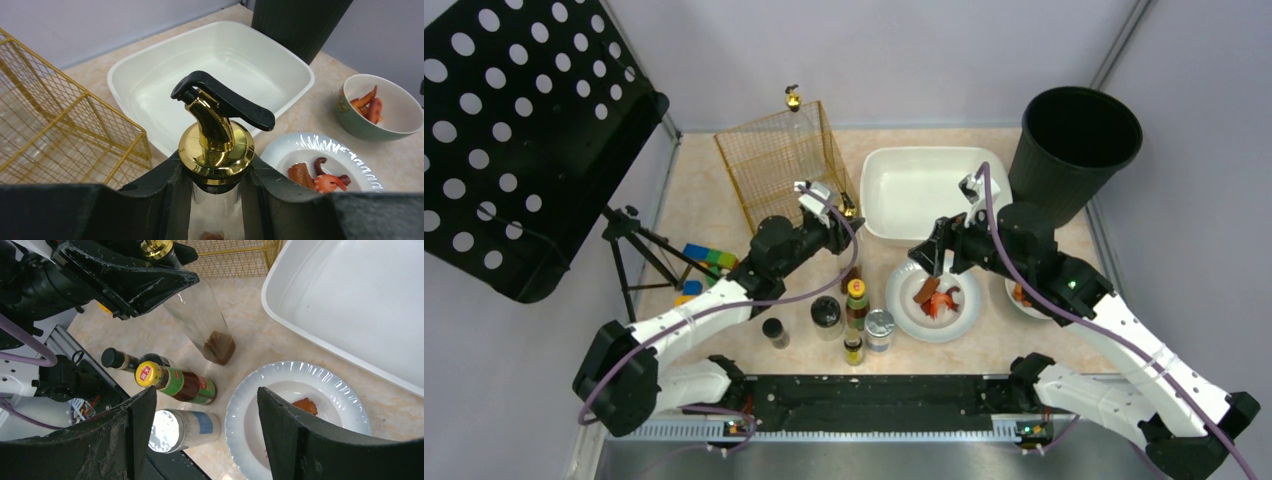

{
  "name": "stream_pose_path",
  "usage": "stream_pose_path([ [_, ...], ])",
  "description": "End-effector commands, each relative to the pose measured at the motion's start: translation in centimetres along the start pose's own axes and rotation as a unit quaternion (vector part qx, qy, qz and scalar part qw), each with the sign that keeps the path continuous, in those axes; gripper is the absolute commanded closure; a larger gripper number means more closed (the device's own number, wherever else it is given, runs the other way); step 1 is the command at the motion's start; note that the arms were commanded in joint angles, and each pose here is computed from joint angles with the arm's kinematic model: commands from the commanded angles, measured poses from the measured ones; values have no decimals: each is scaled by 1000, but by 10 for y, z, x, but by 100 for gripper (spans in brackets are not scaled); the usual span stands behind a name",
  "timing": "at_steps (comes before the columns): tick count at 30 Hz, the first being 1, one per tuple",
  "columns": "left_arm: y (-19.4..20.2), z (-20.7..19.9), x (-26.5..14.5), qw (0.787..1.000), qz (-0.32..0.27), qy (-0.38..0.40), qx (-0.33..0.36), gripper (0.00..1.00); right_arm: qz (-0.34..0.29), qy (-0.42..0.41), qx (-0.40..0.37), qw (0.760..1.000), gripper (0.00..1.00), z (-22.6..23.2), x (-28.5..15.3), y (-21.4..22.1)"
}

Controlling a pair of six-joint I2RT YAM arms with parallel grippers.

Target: Clear the kitchen counter

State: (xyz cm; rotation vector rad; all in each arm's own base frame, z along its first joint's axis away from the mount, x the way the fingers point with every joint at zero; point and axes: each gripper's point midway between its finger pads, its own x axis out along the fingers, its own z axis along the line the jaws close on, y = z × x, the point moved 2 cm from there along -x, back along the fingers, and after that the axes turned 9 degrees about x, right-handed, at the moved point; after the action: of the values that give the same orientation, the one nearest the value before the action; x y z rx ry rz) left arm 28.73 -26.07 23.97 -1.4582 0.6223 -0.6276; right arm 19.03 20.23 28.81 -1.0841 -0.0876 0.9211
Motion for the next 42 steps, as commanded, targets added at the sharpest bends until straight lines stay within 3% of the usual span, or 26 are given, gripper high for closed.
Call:
stream_pose_path([
  [1, -84, 13, -4, 992, -107, -35, 55, 100, -15, -6, -2, 1000, 27, 3, -3, -5],
  [9, -125, 28, -3, 983, -138, -73, 100, 100, -18, -6, -3, 1000, 27, 3, -5, -5],
  [24, -294, 87, -4, 958, -158, -177, 160, 100, -20, -27, -7, 999, 27, 11, 5, -11],
  [30, -314, 139, 2, 965, -157, -169, 127, 100, -18, -34, -10, 999, 27, 12, 10, -11],
  [42, -304, 237, 4, 975, -140, -147, 88, 100, -2, -62, -15, 998, 27, 17, 19, -3],
])
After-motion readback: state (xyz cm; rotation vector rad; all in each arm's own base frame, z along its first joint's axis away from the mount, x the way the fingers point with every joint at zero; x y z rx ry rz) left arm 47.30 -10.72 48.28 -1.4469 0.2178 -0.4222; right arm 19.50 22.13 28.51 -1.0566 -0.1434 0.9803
